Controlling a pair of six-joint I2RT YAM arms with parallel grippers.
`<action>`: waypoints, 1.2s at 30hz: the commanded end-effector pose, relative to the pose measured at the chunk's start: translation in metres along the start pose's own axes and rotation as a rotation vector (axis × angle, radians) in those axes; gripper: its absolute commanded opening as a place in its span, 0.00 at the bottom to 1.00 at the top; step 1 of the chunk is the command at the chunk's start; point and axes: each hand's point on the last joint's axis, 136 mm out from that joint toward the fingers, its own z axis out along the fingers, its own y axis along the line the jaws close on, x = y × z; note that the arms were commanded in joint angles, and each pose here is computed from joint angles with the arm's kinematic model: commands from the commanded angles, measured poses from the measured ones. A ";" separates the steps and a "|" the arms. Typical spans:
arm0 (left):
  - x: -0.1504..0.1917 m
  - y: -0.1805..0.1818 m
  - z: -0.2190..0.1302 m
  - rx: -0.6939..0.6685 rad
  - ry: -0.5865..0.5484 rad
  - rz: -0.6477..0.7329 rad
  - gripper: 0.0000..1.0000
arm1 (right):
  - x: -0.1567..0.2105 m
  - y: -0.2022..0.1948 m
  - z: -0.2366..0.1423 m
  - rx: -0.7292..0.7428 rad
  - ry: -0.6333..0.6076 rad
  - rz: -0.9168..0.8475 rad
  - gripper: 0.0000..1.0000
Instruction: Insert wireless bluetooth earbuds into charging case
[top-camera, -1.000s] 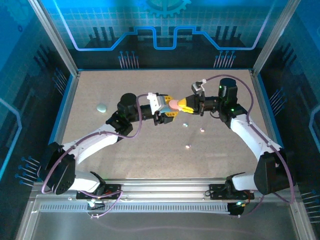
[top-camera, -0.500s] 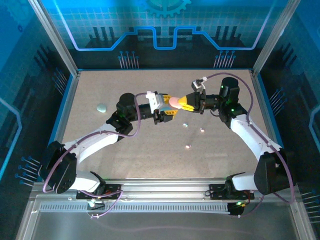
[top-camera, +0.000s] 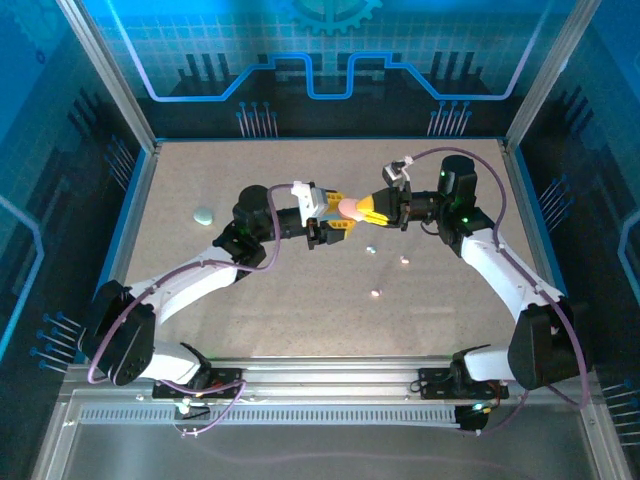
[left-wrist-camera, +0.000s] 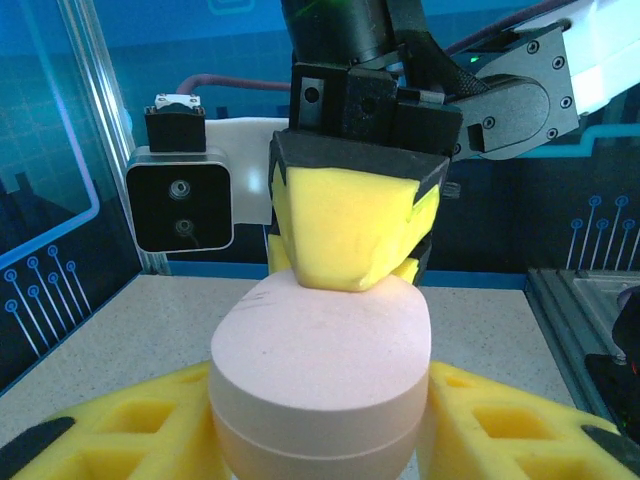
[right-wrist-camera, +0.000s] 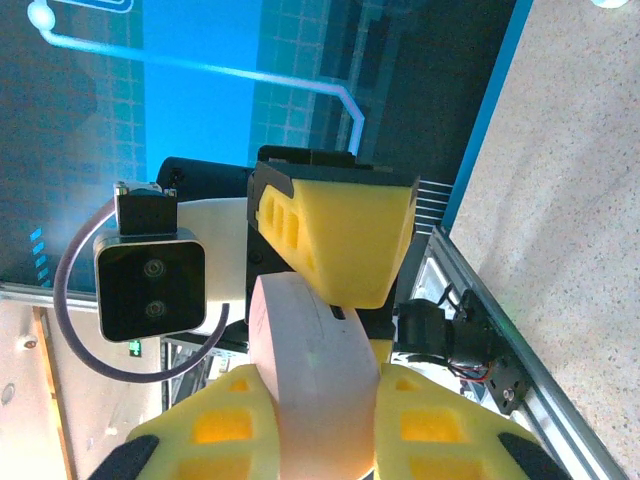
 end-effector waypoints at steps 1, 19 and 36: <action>-0.012 -0.005 0.003 0.048 -0.033 0.019 0.46 | 0.003 0.011 0.000 -0.008 0.010 -0.045 0.11; -0.011 -0.008 0.006 0.076 -0.032 -0.001 0.48 | 0.003 0.014 0.005 -0.010 0.018 -0.060 0.12; -0.015 -0.010 0.006 0.088 -0.042 -0.008 0.46 | 0.004 0.013 0.012 -0.006 0.031 -0.066 0.12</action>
